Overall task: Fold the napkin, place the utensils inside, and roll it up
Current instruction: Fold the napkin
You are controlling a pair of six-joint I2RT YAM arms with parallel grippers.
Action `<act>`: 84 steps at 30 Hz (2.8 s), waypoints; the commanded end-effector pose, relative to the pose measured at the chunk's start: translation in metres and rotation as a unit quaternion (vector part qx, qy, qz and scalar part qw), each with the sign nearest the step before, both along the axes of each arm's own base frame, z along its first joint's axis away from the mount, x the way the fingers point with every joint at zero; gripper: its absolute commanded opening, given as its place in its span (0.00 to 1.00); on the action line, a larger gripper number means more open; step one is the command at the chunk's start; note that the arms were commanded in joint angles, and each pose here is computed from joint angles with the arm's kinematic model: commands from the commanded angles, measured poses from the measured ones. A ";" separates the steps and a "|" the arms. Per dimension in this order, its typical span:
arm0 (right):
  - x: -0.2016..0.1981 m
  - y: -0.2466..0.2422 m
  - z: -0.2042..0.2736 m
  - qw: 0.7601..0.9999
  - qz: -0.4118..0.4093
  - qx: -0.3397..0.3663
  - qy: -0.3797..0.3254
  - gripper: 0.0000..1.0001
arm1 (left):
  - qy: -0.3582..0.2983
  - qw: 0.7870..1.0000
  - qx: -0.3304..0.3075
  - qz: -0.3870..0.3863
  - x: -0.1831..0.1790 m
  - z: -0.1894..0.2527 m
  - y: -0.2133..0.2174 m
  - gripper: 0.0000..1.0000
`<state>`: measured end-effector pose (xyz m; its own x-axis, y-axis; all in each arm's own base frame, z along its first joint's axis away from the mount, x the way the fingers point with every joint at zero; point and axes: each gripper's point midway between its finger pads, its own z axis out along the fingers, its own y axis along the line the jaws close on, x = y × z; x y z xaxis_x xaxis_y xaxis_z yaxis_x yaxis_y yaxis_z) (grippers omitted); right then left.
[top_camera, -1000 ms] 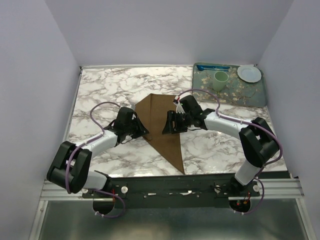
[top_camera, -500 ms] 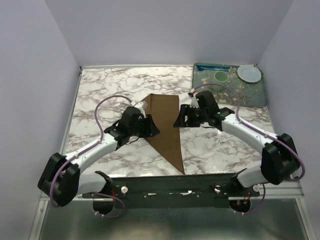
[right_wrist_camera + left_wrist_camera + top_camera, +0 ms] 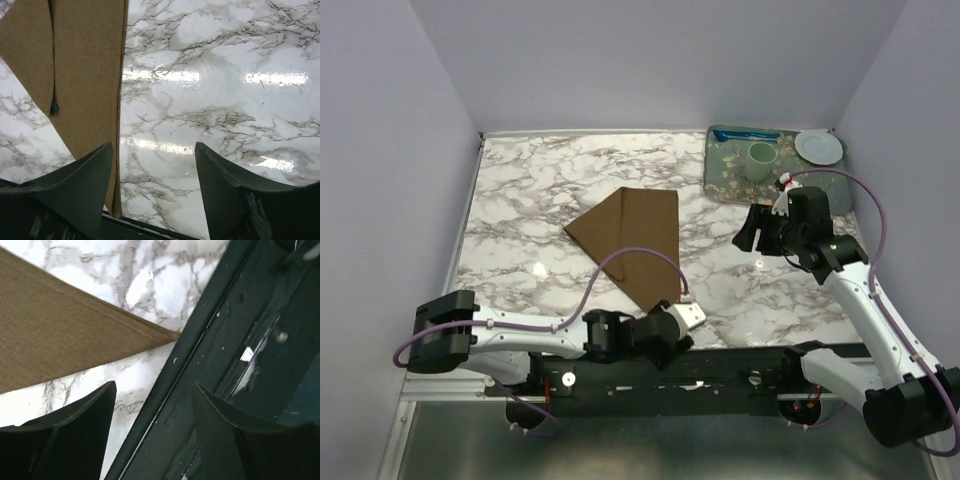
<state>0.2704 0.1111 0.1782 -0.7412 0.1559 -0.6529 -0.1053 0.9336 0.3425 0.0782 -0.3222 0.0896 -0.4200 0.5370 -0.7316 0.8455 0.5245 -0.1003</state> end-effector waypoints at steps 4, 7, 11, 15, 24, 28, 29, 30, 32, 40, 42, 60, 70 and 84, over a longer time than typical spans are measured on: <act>-0.027 -0.005 0.002 1.000 0.023 -0.001 -0.009 0.75 | -0.181 0.977 0.099 -0.045 0.010 -0.025 -0.018 0.70; -0.030 -0.006 0.005 1.000 0.024 -0.001 -0.019 0.75 | -0.203 0.971 0.116 -0.051 0.013 -0.033 -0.026 0.70; -0.035 -0.005 0.007 0.999 0.030 0.007 -0.025 0.75 | -0.230 0.962 0.134 -0.057 0.020 -0.036 -0.035 0.66; -0.038 -0.006 0.004 0.999 0.030 0.004 -0.024 0.76 | -0.222 0.964 0.135 -0.066 0.017 -0.046 -0.042 0.63; -0.039 -0.005 0.006 0.999 0.034 0.008 -0.023 0.76 | -0.195 0.969 0.135 -0.076 0.014 -0.066 -0.043 0.44; -0.037 -0.003 0.004 0.999 0.037 0.010 -0.020 0.76 | -0.186 0.976 0.100 -0.053 0.022 -0.052 -0.045 0.18; -0.036 -0.002 0.004 0.999 0.038 0.012 -0.018 0.76 | -0.177 0.980 0.085 -0.041 0.024 -0.047 -0.046 0.08; -0.036 -0.001 0.004 0.999 0.037 0.014 -0.017 0.76 | -0.170 0.983 0.059 -0.023 0.032 -0.036 -0.046 0.06; -0.032 0.002 0.002 0.999 0.041 0.019 -0.011 0.76 | -0.138 0.990 0.021 -0.006 0.037 -0.023 -0.046 0.04; -0.014 0.027 -0.002 0.995 0.075 0.061 0.011 0.76 | 0.023 0.974 -0.183 0.130 0.100 0.051 -0.014 0.02; -0.005 0.034 -0.003 0.994 0.081 0.073 0.021 0.76 | 0.050 0.962 -0.221 0.154 0.121 0.067 0.001 0.00; 0.055 0.083 0.000 0.987 0.133 0.093 0.019 1.00 | 0.122 0.850 -0.338 0.384 0.239 0.092 0.145 0.00; 0.055 0.110 -0.006 0.983 0.161 0.082 0.027 1.00 | 0.141 0.810 -0.345 0.453 0.259 0.075 0.183 0.00; 0.060 0.181 -0.029 0.967 0.232 0.080 0.063 0.68 | 0.152 0.755 -0.336 0.542 0.286 0.045 0.217 0.00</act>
<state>0.3232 0.2651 0.1502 -0.8398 -0.0853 -0.5361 -0.4058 0.7548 0.5154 0.3515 -0.1224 0.1398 -0.6038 -0.6440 -0.4697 -0.0945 0.6429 -0.7601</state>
